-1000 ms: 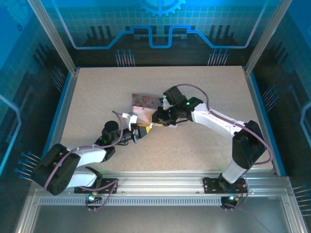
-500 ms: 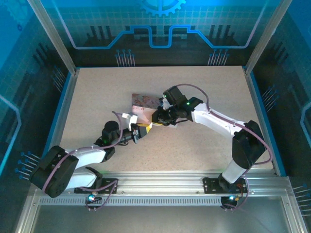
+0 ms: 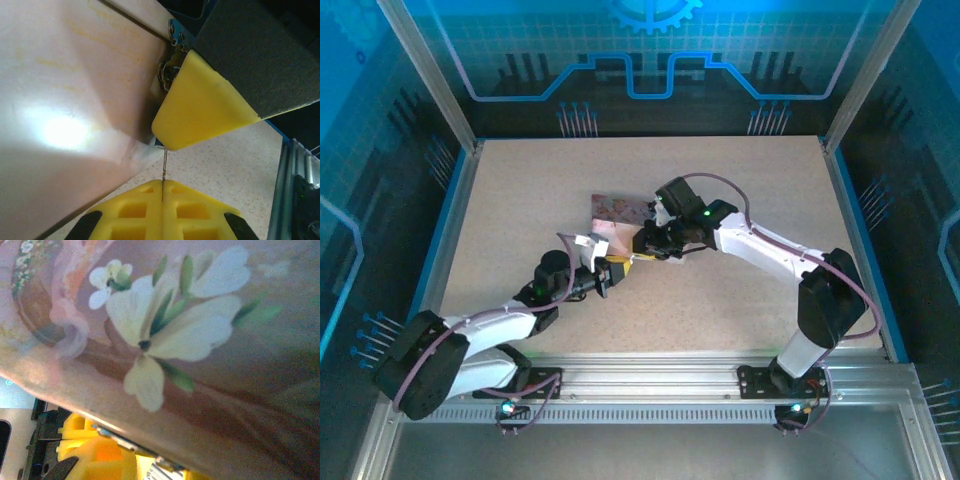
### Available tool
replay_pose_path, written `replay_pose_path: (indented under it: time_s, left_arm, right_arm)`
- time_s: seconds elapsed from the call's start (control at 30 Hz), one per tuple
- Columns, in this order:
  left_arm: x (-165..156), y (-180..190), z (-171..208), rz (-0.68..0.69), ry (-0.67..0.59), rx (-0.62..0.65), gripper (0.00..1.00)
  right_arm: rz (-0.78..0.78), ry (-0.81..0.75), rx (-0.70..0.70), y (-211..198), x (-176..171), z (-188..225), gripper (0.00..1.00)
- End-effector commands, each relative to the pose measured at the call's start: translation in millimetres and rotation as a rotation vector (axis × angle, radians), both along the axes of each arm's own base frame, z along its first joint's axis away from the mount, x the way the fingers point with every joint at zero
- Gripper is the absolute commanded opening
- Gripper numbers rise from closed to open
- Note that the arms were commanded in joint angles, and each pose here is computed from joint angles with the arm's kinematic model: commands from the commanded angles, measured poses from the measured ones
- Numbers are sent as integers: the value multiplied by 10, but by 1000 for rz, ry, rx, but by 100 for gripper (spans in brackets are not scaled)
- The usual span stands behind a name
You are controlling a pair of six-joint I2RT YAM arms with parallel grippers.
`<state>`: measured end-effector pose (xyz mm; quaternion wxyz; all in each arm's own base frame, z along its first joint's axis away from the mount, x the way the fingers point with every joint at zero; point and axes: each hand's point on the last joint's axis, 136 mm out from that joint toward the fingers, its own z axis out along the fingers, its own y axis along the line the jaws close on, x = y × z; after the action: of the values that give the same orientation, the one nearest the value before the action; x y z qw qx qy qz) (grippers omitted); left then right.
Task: Unlock the padlock with the key
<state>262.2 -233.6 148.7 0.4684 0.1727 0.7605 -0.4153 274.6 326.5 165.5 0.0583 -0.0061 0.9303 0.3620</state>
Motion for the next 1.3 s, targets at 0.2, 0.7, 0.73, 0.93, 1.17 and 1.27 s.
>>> replay_pose_path:
  time_s: [0.2, 0.7, 0.73, 0.93, 1.17, 1.27]
  left_arm:
    - [83, 4, 258, 32, -91, -7, 0]
    - [36, -17, 434, 15, -56, -42, 0]
    - [41, -13, 403, 18, -50, -37, 0]
    - [79, -20, 327, 56, -46, -48, 0]
    - [119, -38, 399, 110, -88, -143, 0]
    - [110, -69, 350, 126, -105, -116, 0]
  right_arm:
    - [82, -77, 64, 200, -29, 348, 0]
    - [88, -81, -26, 122, -59, 191, 0]
    - [93, -78, -14, 144, -68, 204, 0]
    - [84, -85, -24, 131, -48, 224, 0]
    - [66, -57, 8, 180, -56, 148, 0]
    - [64, -51, 28, 191, -57, 167, 0]
